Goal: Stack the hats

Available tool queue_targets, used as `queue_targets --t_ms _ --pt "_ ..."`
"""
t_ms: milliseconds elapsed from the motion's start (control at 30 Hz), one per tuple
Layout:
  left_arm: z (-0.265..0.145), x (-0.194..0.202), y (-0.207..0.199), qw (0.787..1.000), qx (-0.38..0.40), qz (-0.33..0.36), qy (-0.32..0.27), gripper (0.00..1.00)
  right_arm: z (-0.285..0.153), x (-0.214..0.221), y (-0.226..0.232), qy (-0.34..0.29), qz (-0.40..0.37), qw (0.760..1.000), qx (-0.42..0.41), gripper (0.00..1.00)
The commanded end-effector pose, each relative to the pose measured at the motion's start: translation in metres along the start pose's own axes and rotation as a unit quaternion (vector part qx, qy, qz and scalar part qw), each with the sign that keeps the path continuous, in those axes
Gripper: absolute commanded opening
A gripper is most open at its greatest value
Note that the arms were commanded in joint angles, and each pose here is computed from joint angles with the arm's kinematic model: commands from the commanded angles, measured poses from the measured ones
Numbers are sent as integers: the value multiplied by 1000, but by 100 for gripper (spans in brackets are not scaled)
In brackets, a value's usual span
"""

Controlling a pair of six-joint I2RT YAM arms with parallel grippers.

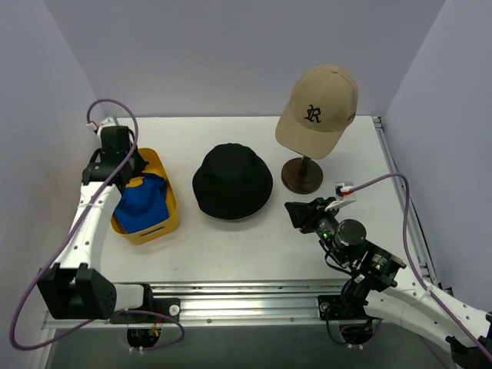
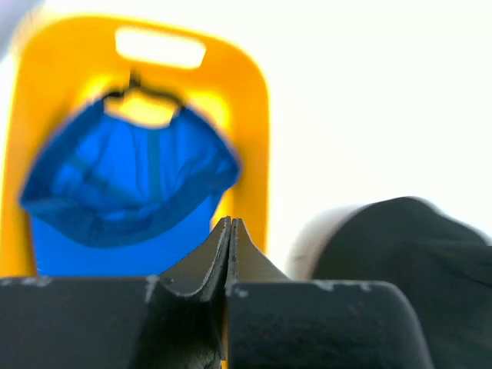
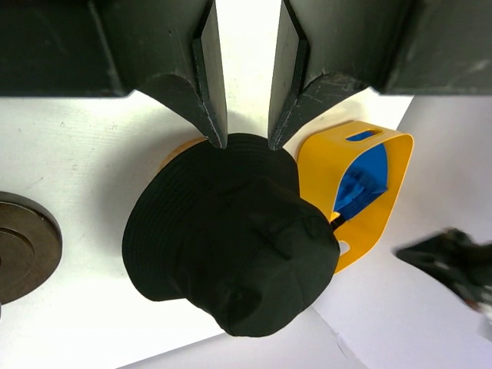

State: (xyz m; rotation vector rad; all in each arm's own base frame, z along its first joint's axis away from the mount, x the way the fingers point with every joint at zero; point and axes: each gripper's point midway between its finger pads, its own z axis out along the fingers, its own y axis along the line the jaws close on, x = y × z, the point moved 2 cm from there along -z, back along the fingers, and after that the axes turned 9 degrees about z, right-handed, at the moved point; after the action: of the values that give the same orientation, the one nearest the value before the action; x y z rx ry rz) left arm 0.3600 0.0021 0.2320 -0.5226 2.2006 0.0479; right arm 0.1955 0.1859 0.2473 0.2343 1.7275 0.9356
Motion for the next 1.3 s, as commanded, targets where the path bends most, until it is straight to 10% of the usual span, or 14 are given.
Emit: queue_targets --t_ms 0,133,267,600,1100,1267 --pt "-46 -26 5 999 13 7 -42 2 1 -14 22 -14 -3 999 -29 25" --pt "-38 -11 2 999 31 21 -23 4 3 -14 31 1 -13 999 -38 26" --pt "1 17 3 1000 14 18 18 45 1 -11 32 3 -11 999 -46 27" --pt "83 62 0 994 -23 26 106 62 -8 -11 29 10 -24 999 -47 27" --pt "136 100 9 986 -68 37 150 57 -15 -20 26 -7 -34 998 -42 27" --pt "143 107 13 982 -82 39 164 28 -16 -20 24 -7 -35 999 -40 27"
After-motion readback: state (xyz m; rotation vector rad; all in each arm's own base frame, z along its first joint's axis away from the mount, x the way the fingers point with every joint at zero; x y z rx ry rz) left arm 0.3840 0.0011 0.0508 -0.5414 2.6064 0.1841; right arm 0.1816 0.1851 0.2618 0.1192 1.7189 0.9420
